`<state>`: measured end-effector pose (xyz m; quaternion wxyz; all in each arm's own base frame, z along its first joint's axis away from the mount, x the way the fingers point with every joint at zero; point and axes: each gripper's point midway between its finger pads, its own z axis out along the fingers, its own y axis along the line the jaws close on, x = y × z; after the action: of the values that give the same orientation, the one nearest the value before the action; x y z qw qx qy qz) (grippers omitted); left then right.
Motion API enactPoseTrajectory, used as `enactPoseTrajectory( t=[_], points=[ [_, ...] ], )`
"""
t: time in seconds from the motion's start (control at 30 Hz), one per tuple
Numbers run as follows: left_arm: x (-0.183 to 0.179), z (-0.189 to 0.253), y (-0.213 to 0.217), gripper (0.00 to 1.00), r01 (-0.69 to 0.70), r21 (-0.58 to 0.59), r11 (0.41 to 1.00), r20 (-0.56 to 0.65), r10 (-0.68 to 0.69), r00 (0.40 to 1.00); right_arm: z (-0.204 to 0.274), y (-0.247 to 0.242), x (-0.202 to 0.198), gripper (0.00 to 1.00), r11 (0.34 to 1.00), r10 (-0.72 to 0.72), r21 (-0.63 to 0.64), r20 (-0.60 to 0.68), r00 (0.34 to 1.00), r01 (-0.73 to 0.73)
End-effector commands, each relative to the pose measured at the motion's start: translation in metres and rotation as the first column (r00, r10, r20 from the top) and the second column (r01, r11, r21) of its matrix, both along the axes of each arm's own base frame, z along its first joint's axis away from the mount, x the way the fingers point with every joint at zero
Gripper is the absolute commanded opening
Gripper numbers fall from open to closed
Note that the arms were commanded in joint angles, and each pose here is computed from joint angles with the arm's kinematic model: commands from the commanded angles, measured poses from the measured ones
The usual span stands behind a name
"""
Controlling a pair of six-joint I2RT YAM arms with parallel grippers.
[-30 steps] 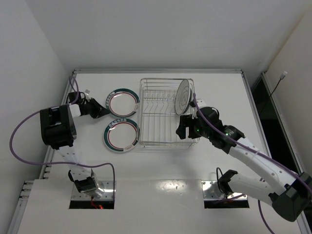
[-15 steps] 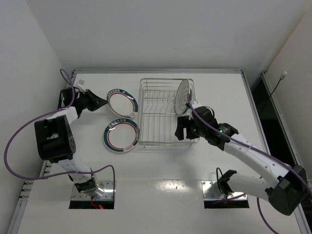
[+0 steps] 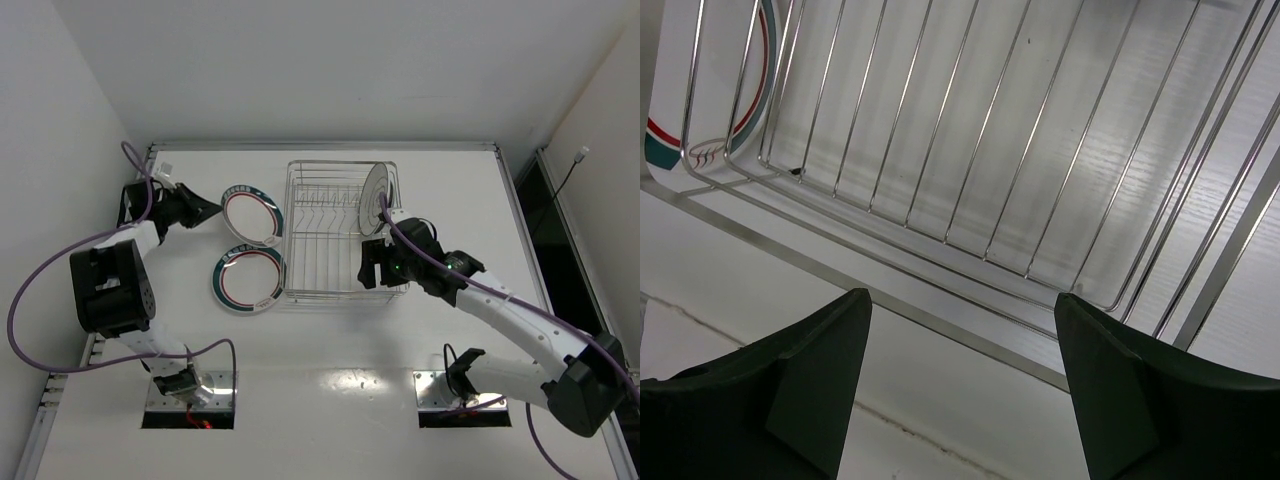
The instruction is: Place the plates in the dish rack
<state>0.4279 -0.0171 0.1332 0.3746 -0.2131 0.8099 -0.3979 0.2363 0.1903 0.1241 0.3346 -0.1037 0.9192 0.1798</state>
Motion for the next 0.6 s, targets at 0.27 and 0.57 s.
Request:
enactPoseTrajectory(
  t=[0.27, 0.57],
  points=[
    [-0.004, -0.063, 0.013, 0.0, -0.023, 0.032, 0.999, -0.225, 0.03, 0.974, 0.023, 0.008, 0.01, 0.71, 0.999, -0.006, 0.051, 0.047, 0.999, 0.004],
    [-0.008, -0.09, 0.02, 0.0, -0.029, 0.07, 0.997, -0.311, 0.05, 0.949, 0.023, 0.008, 0.01, 0.71, 0.999, -0.006, 0.051, 0.047, 0.999, 0.004]
  ],
)
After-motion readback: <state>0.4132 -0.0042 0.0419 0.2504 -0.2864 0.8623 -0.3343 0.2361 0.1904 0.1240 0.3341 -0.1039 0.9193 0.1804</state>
